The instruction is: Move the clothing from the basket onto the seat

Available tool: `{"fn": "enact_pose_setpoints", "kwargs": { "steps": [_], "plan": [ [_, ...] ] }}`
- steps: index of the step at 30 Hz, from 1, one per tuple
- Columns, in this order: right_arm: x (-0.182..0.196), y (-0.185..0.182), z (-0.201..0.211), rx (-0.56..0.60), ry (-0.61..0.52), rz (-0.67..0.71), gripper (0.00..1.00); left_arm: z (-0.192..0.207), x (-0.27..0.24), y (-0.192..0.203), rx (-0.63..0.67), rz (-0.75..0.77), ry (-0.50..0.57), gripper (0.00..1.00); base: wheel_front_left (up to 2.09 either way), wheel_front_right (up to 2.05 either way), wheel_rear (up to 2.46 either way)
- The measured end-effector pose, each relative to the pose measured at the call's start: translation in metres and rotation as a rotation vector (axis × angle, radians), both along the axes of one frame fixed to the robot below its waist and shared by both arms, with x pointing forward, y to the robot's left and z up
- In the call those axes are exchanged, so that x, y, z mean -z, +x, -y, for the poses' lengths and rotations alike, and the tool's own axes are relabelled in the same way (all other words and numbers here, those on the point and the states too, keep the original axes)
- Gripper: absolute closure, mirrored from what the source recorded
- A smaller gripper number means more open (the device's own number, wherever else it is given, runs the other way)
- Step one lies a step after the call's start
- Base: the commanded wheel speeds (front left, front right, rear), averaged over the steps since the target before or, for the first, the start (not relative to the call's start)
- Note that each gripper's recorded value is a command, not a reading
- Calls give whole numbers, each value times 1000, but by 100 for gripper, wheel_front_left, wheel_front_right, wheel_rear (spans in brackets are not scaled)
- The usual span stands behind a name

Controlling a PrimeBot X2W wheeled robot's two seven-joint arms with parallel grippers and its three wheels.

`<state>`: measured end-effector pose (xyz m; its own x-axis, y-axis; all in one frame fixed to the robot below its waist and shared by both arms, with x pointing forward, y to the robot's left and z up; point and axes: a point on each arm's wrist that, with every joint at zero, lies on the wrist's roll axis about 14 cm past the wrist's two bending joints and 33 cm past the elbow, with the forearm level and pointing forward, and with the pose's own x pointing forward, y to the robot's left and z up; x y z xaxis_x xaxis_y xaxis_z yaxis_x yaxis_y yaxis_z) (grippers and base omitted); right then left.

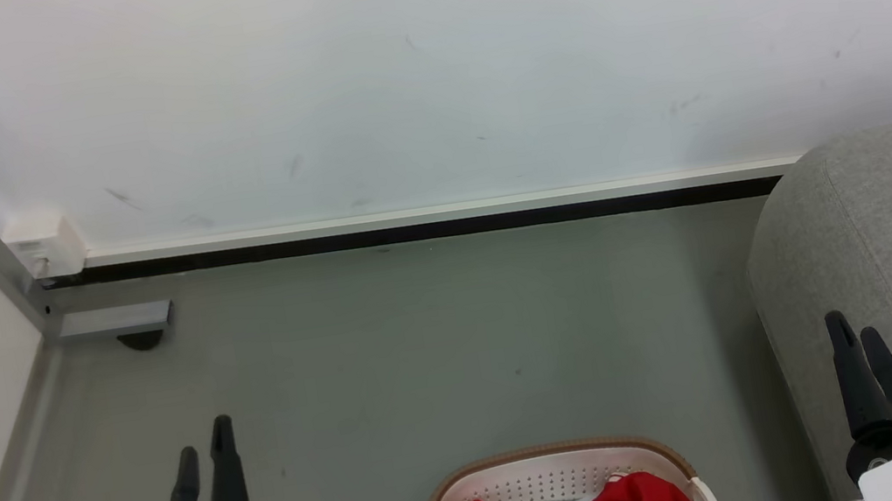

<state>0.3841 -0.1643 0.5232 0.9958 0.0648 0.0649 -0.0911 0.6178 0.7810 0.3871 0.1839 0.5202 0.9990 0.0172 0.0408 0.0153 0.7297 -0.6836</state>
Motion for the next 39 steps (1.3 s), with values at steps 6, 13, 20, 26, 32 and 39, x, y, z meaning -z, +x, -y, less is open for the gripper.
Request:
{"fn": "enact_pose_setpoints", "kwargs": {
  "steps": [6,13,20,26,32,39],
  "plan": [
    [-2,-1,1,5,-111,18,0,2,-2,0,-5,5,97,0,0,0,0],
    [8,-3,-3,-5,-195,2,0,3,-5,-1,-8,18,189,0,0,0,0],
    [7,-4,-7,-14,-266,18,0,5,0,-3,-3,9,293,0,0,0,0],
    [10,-5,-11,-28,-325,21,0,7,1,-3,-2,8,371,0,0,0,0],
    [3,-4,-10,-19,-371,53,0,8,0,-3,-8,18,417,0,0,0,0],
    [-2,-3,-6,8,-402,76,0,9,-5,-3,-9,45,462,0,0,0,0]
  ]
}}
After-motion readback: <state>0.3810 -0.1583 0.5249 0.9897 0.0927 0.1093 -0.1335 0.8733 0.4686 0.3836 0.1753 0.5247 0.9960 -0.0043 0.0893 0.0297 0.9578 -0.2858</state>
